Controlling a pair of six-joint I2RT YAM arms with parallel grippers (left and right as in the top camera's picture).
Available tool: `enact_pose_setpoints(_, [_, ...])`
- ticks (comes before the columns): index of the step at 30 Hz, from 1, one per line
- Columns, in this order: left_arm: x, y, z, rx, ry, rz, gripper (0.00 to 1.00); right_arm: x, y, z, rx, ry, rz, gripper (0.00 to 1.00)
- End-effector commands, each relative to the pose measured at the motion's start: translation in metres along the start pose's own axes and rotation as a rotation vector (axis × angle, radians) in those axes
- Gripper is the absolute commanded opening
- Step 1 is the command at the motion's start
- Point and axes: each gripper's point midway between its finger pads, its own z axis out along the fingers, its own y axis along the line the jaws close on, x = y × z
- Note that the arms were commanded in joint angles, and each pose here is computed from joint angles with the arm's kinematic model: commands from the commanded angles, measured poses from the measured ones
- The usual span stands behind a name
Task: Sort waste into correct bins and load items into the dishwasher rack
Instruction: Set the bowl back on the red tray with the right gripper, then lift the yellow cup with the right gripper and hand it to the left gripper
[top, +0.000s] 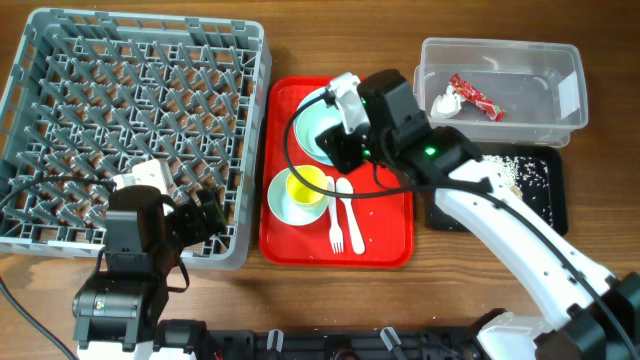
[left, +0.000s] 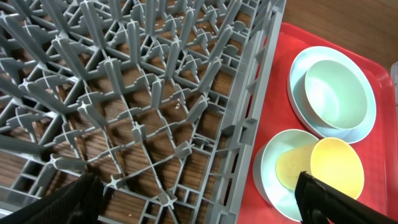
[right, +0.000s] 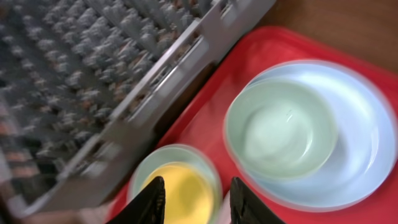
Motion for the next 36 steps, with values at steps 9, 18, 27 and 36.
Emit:
enact_pose_setpoints(9, [-0.006, -0.002, -0.004, 0.004, -0.018, -0.007, 1.00, 0.117, -0.016, 0.065, 0.025, 0.437, 0.380, 0.33])
enact_pose_setpoints(18, [-0.006, -0.002, -0.004, 0.004, -0.018, -0.007, 1.00, 0.118, -0.019, 0.073, 0.039, 0.436, 0.438, 0.06])
enact_pose_setpoints(27, [-0.006, -0.003, -0.004, 0.008, -0.018, -0.008, 1.00, 0.065, -0.012, 0.041, -0.025, 0.292, 0.449, 0.04])
enact_pose_setpoints(36, [-0.028, -0.135, -0.041, 0.783, -0.008, 0.099, 1.00, -0.002, 0.027, -0.065, -0.632, 0.105, 0.438, 0.04])
